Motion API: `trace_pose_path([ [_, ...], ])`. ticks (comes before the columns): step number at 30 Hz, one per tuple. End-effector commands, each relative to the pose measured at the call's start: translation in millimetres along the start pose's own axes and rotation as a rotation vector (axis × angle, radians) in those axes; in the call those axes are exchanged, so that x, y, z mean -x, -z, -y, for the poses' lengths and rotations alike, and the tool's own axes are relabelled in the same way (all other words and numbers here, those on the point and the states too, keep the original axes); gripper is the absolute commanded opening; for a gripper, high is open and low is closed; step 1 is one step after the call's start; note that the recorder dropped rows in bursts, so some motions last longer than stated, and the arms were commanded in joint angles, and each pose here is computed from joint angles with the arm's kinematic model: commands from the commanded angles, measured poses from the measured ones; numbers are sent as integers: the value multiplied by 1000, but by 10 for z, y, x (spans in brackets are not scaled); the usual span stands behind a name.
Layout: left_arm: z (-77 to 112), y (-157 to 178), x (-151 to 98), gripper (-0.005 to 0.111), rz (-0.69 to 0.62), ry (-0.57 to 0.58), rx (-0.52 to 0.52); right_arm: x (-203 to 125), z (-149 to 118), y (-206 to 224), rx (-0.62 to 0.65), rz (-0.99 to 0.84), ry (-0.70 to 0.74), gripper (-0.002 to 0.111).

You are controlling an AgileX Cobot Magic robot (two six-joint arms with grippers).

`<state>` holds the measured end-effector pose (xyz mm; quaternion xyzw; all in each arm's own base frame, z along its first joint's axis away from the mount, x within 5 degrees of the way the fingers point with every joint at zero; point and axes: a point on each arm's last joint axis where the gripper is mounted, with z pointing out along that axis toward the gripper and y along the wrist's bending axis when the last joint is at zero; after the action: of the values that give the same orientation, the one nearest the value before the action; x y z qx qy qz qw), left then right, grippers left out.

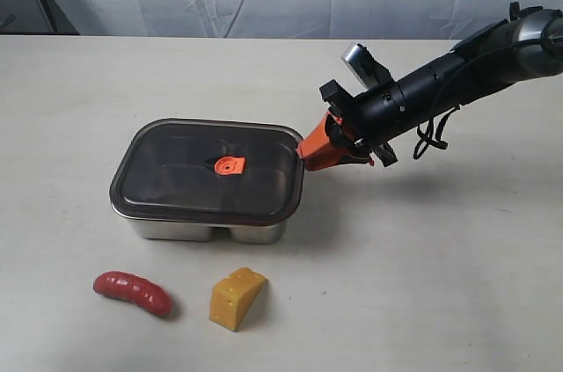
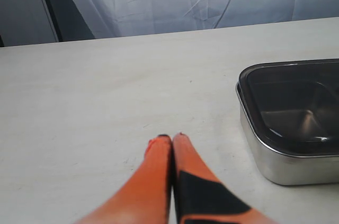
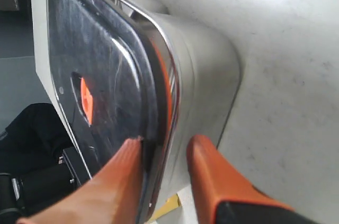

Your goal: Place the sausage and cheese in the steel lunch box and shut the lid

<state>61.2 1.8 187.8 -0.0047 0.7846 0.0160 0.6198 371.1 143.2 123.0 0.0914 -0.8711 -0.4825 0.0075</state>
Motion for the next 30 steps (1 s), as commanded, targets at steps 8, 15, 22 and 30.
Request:
trace_pose_path([
  [8, -1, 2, -10, 0, 1, -3, 1, 30, -56, -101, -14, 29, 10, 49],
  [15, -1, 2, -10, 0, 1, -3, 1, 31, -103, -185, -21, 35, 15, 47],
  [22, -1, 2, -10, 0, 1, -3, 1, 23, -111, -186, -12, 27, 1, 21],
  [30, -1, 2, -10, 0, 1, -3, 1, -10, -153, -178, 21, -9, -3, 19],
])
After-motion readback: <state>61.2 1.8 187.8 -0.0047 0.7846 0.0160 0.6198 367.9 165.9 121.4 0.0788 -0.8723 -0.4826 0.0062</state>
